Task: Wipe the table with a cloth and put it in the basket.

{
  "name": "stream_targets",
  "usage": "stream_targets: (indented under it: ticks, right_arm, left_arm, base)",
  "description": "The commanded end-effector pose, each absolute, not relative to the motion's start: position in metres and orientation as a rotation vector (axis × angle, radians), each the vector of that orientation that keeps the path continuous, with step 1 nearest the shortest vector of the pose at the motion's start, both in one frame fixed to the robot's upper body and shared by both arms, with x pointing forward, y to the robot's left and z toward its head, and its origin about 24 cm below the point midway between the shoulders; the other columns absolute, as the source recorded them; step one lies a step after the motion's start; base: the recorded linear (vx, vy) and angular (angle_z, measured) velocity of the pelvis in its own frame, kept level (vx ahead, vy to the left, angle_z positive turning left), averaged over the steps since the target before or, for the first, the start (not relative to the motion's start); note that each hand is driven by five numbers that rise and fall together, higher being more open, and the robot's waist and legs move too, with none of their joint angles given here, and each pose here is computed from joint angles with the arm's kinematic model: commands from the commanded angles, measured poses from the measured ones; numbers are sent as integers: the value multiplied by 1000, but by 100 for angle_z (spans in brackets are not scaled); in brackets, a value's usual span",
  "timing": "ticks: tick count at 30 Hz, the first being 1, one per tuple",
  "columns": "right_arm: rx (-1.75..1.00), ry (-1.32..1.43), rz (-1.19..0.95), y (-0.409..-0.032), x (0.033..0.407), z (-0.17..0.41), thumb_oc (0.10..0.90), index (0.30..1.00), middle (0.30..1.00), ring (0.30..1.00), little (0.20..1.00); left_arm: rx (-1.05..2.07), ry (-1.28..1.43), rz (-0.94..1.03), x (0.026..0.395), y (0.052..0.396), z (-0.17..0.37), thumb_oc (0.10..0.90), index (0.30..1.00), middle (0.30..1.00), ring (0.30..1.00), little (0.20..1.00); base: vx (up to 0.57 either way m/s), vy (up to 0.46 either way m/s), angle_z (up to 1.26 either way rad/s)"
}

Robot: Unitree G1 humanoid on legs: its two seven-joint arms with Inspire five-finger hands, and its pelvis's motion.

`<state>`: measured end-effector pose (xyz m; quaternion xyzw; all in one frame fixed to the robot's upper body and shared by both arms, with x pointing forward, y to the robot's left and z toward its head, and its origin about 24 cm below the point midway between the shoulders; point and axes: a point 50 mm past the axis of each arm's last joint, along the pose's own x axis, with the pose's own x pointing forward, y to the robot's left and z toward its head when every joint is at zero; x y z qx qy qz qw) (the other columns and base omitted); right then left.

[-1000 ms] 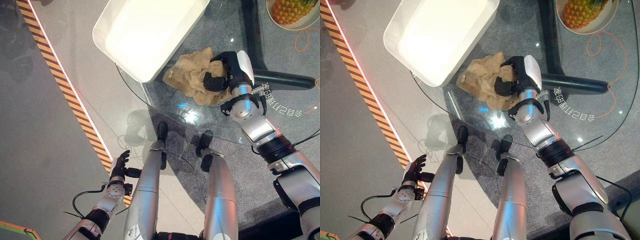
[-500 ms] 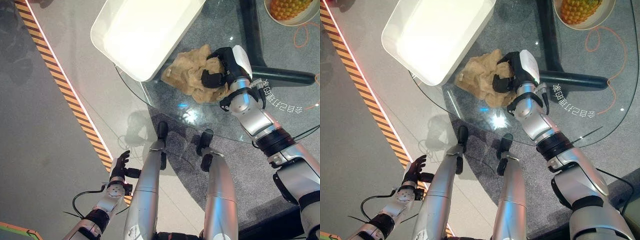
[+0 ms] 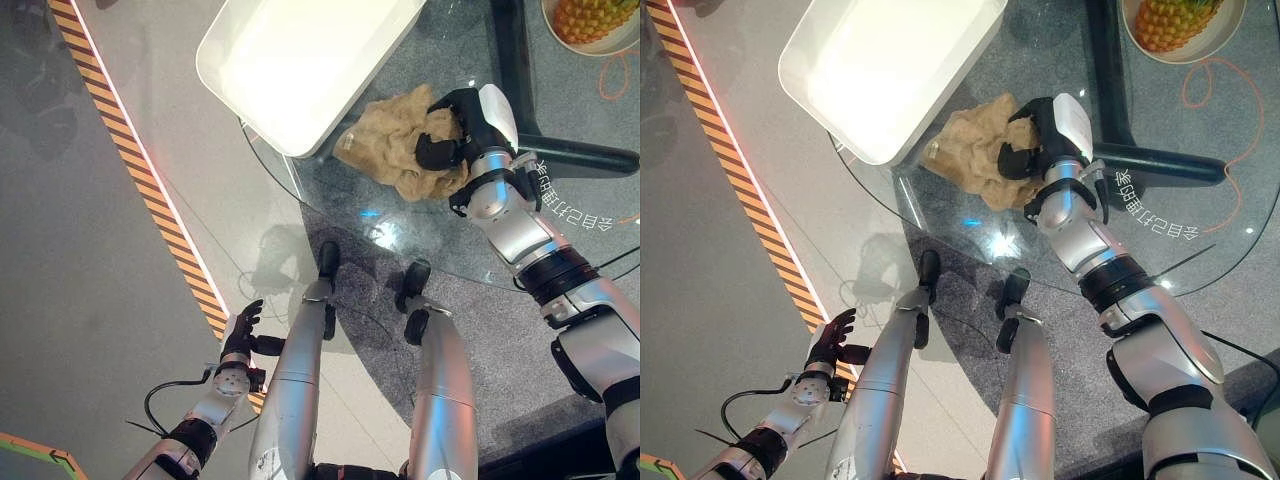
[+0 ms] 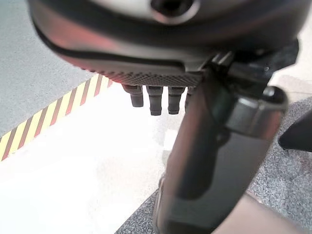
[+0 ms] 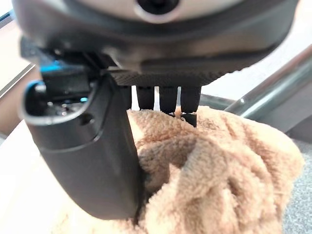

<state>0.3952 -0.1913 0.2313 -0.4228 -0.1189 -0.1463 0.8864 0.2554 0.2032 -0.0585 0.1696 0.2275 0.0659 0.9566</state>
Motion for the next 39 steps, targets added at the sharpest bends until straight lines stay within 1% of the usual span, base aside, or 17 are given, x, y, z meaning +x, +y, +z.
stream_targets:
  ticks: [1,10,21,27,32,36,39]
  right_arm:
    - [-981,-161,-899,-331,352,268,100,300,300,300,200]
    - [-815,-171,-1102,-368,324,261,100,300,300,300,200]
    - [-697,-101,-1219,-396,303,237,100,300,300,300,200]
    - [-660,-41,-1247,-406,294,217,100,300,300,300,200]
    - [-667,-20,-1222,-408,292,206,100,300,300,300,200]
    - [-684,-45,-1165,-400,298,208,100,300,300,300,200]
    - [-710,-76,-1096,-388,307,212,100,300,300,300,200]
  left_arm:
    - [312,535,168,224,214,-77,800,900,900,900,900]
    - [316,545,189,216,223,-80,800,900,900,900,900]
    - [307,543,205,216,225,-79,800,900,900,900,900]
    - [300,539,213,217,227,-77,800,900,900,900,900]
    - [300,534,214,218,227,-76,800,900,900,900,900]
    - [294,520,228,220,228,-73,800,900,900,900,900]
    - [259,476,280,223,230,-69,800,900,900,900,900]
  base:
    - [6,-43,-4]
    - [4,-40,-9]
    - [-3,3,-7]
    - [-3,17,-6]
    - [0,0,0]
    - [0,0,0]
    - [0,0,0]
